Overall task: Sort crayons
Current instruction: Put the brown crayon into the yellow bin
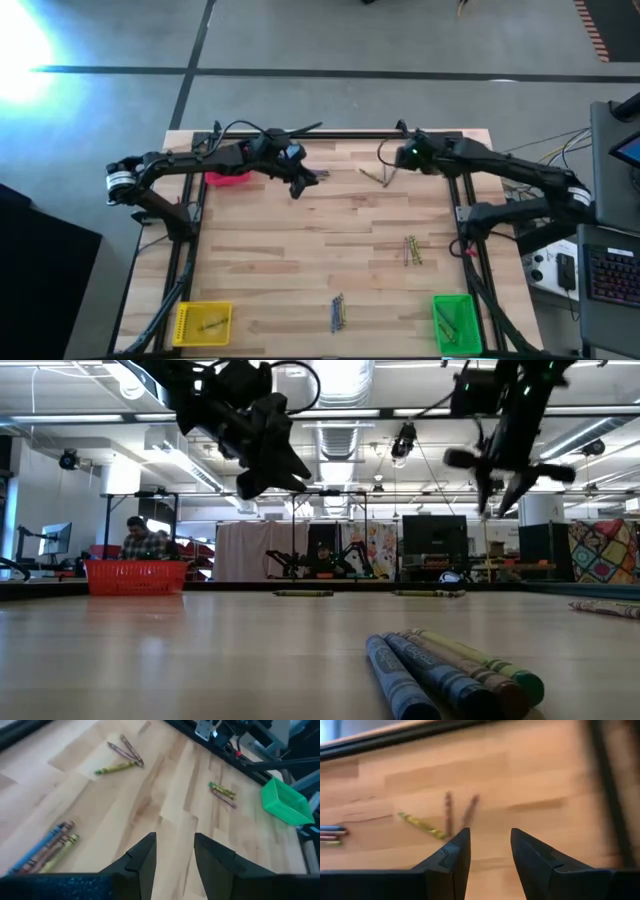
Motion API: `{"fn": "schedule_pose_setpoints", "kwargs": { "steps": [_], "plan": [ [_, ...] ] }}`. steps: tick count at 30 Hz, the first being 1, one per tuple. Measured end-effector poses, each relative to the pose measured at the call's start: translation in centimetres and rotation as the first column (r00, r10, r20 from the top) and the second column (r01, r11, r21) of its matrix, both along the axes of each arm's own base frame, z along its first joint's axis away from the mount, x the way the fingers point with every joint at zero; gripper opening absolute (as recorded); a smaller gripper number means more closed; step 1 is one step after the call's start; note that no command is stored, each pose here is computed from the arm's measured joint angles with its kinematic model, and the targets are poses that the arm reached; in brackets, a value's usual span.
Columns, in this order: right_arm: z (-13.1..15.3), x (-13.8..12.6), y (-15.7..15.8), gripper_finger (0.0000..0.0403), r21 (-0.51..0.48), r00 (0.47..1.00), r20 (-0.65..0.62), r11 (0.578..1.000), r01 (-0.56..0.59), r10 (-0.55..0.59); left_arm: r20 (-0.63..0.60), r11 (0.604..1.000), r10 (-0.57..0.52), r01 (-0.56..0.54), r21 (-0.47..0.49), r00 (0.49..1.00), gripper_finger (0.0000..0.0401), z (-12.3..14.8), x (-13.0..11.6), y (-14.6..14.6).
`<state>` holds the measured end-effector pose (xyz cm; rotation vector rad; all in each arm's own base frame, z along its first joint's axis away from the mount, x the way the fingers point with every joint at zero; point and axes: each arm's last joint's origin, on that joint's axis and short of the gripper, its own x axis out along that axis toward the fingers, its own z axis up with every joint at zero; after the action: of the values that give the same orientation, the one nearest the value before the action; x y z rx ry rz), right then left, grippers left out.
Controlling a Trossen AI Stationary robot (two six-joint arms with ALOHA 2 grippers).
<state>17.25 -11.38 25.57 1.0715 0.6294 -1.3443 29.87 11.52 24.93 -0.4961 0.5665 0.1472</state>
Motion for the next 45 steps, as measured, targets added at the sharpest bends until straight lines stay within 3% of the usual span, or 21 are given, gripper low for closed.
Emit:
{"fn": "schedule_pose_setpoints", "kwargs": {
  "steps": [4, 11, 19, 29, 36, 42, 45],
  "plan": [
    [-3.7, 1.6, -2.8, 0.0132, 0.062, 0.995, 0.097, 0.998, -0.005, -0.001, 0.017, 1.000, 0.004, -0.004, 0.003, 1.000, 0.0116, 0.1, 0.1, 0.1],
    [-8.6, 3.5, -5.1, 0.0132, 0.186, 0.998, -0.034, 0.981, 0.057, -0.051, -0.049, 0.999, 0.015, -0.017, -0.048, 0.999, 0.0116, -0.4, -0.2, -0.2],
    [-10.4, 5.6, -6.8, 0.0132, 0.212, 0.995, -0.103, 0.977, 0.020, 0.002, -0.184, 0.996, 0.009, -0.025, -0.083, 0.983, 0.0116, -1.5, -1.1, -0.5],
    [-12.9, 6.4, -8.0, 0.0119, 0.274, 0.984, -0.173, 0.962, 0.007, 0.042, -0.195, 0.997, -0.005, -0.009, -0.070, 0.981, 0.0116, -1.6, -1.1, -0.6],
    [-12.3, 6.2, -7.9, 0.0023, 0.276, 0.981, -0.167, 0.960, -0.053, 0.102, -0.217, 1.000, 0.009, -0.013, -0.018, 0.976, 0.0116, -1.7, -1.2, -0.5],
    [-10.4, 5.6, -7.3, 0.0011, 0.265, 0.986, -0.122, 0.961, -0.079, 0.115, -0.240, 1.000, -0.008, 0.005, -0.011, 0.971, 0.0116, -1.9, -1.4, -0.5],
    [-8.0, 6.0, -6.8, 0.0010, 0.196, 0.989, -0.041, 0.972, -0.131, 0.141, -0.248, 0.999, -0.031, 0.036, 0.013, 0.968, 0.0116, -1.7, -1.7, -0.6]
  ]
}}
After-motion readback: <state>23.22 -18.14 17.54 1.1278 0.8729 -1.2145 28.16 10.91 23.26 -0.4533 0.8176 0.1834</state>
